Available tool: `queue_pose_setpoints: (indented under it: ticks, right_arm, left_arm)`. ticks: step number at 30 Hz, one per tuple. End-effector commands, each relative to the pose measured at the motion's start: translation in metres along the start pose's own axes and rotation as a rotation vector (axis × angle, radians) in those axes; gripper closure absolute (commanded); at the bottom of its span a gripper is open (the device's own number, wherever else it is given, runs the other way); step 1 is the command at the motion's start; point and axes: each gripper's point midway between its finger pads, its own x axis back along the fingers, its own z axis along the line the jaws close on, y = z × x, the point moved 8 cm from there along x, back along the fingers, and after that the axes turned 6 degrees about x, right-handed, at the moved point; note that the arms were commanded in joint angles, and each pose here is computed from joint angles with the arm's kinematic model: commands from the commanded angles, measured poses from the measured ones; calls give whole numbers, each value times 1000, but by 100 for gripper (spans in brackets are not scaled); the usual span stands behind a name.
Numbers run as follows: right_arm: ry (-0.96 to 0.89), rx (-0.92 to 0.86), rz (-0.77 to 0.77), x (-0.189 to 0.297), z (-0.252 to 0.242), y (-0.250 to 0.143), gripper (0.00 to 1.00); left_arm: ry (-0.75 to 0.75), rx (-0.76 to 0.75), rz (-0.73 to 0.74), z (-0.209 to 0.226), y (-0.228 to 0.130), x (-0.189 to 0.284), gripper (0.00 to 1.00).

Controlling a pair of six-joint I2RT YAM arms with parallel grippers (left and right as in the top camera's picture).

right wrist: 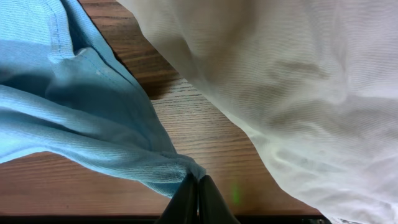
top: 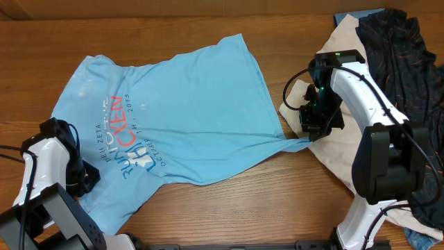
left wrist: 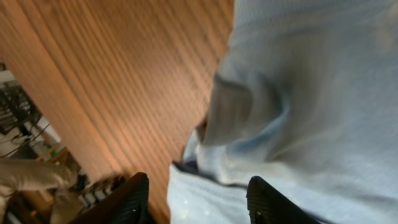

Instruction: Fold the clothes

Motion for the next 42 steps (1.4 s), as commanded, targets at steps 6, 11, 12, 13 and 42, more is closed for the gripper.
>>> queue_pose_setpoints:
  ticks: [6,11,12,13,42]
  right_arm:
    - [-5,0,-31,7,-2,-4,96]
    - [-4,0,-32,8,-2,-4,96]
    - [-5,-1,-32,8,-2,-4,96]
    - [-5,-1,-32,8,-2,-4,96]
    - [-5,0,-32,7,-2,-4,96]
  left_arm:
    - [-16,22,10,-1,-13,-29,40]
    - [-14,18,20,-1,-23,-42,41]
    - [-11,17,22,-1,-24,-43,41]
    - [-10,17,24,0,-25,-45,40]
    - [-111,-67,71,-10,-34,-53,96]
